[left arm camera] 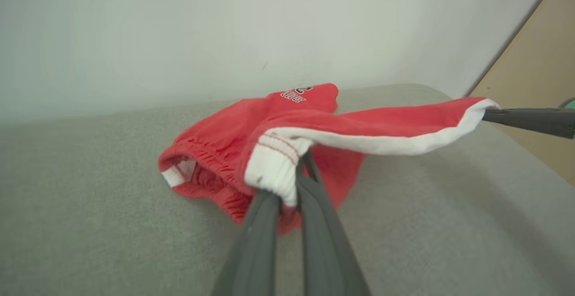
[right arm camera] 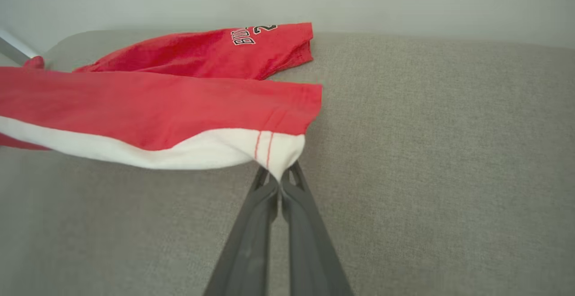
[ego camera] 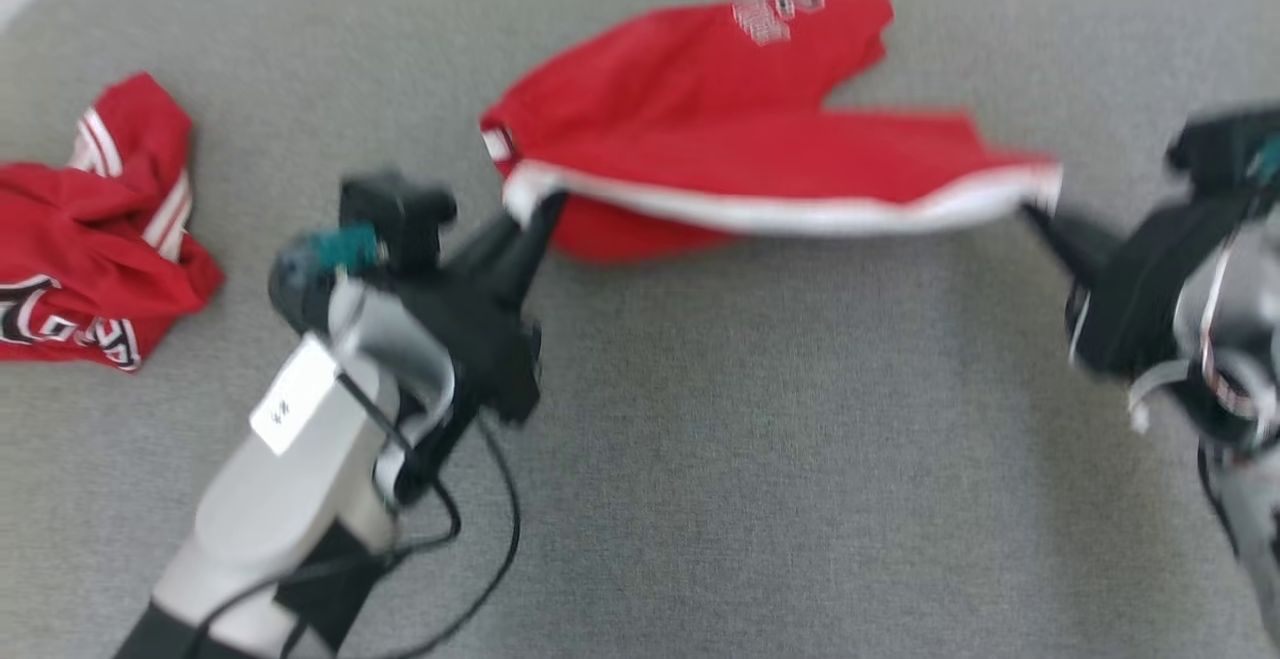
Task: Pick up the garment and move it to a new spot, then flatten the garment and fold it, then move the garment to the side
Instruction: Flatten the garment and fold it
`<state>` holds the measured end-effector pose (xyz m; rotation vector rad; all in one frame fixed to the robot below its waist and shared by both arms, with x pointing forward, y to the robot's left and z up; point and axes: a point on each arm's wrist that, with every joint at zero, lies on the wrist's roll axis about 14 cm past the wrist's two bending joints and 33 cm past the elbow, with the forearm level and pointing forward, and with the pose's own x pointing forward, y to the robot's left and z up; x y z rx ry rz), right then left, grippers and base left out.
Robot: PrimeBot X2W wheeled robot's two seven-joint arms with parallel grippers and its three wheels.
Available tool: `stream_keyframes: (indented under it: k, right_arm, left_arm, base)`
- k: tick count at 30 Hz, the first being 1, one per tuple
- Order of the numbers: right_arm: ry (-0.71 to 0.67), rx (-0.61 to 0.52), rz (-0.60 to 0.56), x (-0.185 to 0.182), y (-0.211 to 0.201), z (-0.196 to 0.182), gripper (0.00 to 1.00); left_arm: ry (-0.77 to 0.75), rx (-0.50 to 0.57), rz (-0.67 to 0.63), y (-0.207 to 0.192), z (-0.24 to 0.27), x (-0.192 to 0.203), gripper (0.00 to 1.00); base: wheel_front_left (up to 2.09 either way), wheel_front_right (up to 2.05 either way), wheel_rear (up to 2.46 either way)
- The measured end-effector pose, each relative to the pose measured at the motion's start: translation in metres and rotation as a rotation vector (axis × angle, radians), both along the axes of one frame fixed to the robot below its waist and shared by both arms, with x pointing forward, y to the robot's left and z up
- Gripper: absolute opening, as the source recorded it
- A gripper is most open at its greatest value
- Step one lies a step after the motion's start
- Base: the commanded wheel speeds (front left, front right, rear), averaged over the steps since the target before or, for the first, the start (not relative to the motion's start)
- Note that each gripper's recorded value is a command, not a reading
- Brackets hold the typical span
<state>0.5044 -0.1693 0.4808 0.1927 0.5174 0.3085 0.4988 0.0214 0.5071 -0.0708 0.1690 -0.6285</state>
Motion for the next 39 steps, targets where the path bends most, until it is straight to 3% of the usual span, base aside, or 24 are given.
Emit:
stream_keyframes:
  k: [8,16,24,31,39]
  right_arm:
    - [0.192,-0.007,0.104,-0.079,0.017,-0.015,0.0]
    - [0.312,-0.027,0.175,-0.14,0.014,-0.011,0.0]
    - [0.419,-0.029,0.179,-0.187,0.002,-0.015,0.0]
    - [0.378,-0.039,0.158,-0.186,-0.002,-0.005,0.0]
    - [0.272,-0.094,0.168,-0.137,0.007,0.012,0.0]
  left_arm:
    - [0.133,0.059,0.003,0.017,-0.032,-0.059,0.0]
    - [0.149,0.067,0.049,0.029,-0.032,-0.095,0.0]
    - [0.219,0.097,0.082,0.038,-0.046,-0.131,0.0]
    - [0.231,0.138,0.056,0.041,-0.044,-0.144,0.0]
    - [0.183,0.088,0.036,0.024,-0.024,-0.12,0.0]
  base:
    - [0.0,0.0,0.0]
    - [0.0,0.0,0.0]
    - [0.0,0.0,0.0]
    - [0.0,0.0,0.0]
    - [0.0,0.0,0.0]
